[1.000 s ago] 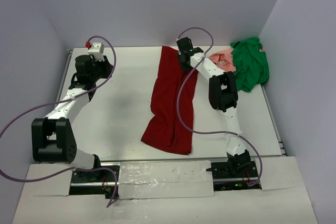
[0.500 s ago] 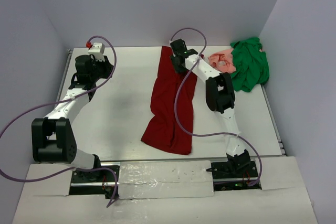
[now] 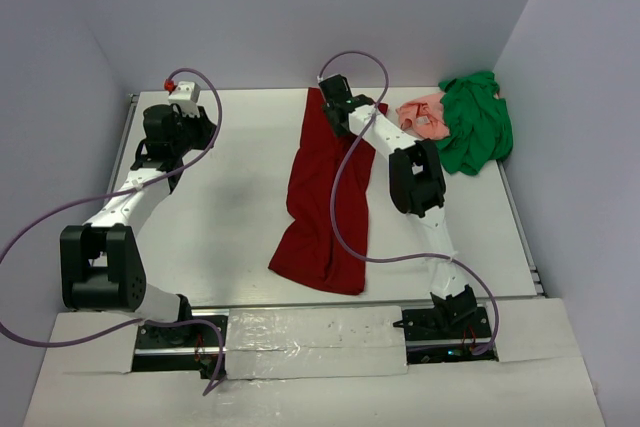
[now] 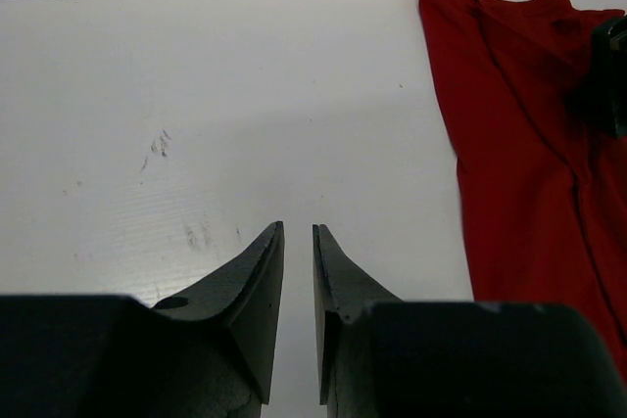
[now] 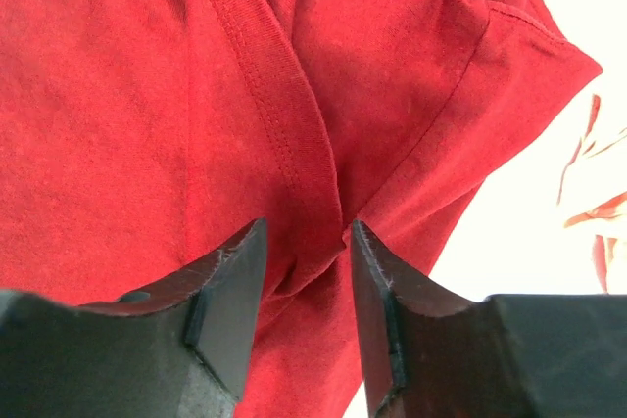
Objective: Fold and stack the t-shirts
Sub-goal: Grab the bottom of the folded rectangular tshirt with right arm
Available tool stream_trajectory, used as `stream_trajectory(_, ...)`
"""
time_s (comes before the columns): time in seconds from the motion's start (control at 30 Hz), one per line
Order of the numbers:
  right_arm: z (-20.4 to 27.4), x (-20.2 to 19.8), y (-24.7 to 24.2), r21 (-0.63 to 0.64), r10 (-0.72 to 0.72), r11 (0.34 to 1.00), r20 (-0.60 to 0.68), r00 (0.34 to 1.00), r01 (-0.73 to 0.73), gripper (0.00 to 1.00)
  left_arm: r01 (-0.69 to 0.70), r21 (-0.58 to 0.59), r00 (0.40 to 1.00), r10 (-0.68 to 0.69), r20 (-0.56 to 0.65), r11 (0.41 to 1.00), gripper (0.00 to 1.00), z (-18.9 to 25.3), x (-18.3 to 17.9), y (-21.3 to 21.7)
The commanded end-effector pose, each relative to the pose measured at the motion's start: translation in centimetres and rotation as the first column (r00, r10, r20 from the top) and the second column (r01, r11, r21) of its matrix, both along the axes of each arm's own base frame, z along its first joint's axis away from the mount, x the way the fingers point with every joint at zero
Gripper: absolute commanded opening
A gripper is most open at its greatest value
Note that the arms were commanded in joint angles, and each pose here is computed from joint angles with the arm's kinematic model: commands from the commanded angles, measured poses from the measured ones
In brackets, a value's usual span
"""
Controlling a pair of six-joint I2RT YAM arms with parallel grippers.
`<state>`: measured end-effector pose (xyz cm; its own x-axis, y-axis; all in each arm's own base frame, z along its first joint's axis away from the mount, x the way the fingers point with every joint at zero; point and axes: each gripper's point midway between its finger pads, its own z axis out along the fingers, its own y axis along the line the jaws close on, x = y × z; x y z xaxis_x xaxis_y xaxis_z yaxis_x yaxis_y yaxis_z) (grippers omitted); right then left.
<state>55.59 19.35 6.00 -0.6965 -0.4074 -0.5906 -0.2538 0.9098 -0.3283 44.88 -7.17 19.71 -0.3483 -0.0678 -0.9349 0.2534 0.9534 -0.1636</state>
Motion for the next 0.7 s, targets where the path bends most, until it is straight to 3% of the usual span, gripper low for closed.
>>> stream_trajectory(0.0, 3.0, 1.2, 0.6, 0.027, -0.007, 1.000, 0.087, 0.996, 0.005, 0.43, 0.021, 0.002, 0.999, -0.022, 0.031, 1.000, 0.27, 1.1, 0.0, -0.2)
stream_trajectory(0.2, 2.4, 1.1, 0.4, 0.021, 0.001, 1.000, 0.072, 0.997, -0.003, 0.30, 0.021, 0.007, 0.999, -0.022, 0.027, 1.000, 0.26, 0.9, 0.0, -0.1)
stream_trajectory(0.3, 2.2, 1.1, 0.3, 0.025, 0.003, 1.000, 0.068, 0.998, -0.004, 0.11, 0.023, 0.006, 0.999, -0.023, 0.024, 1.000, 0.25, 0.8, 0.0, -0.1)
stream_trajectory(0.33, 2.2, 1.2, 0.3, 0.027, 0.001, 1.000, 0.070, 0.998, -0.003, 0.00, 0.023, 0.006, 0.999, -0.023, 0.022, 1.000, 0.25, 0.7, 0.0, -0.1)
stream_trajectory(0.67, 2.8, 0.7, 2.0, 0.064, 0.045, 0.997, 0.075, 0.996, -0.049, 0.00, 0.029, 0.001, 0.999, -0.029, 0.020, 1.000, 0.25, 0.5, -0.1, -0.3)
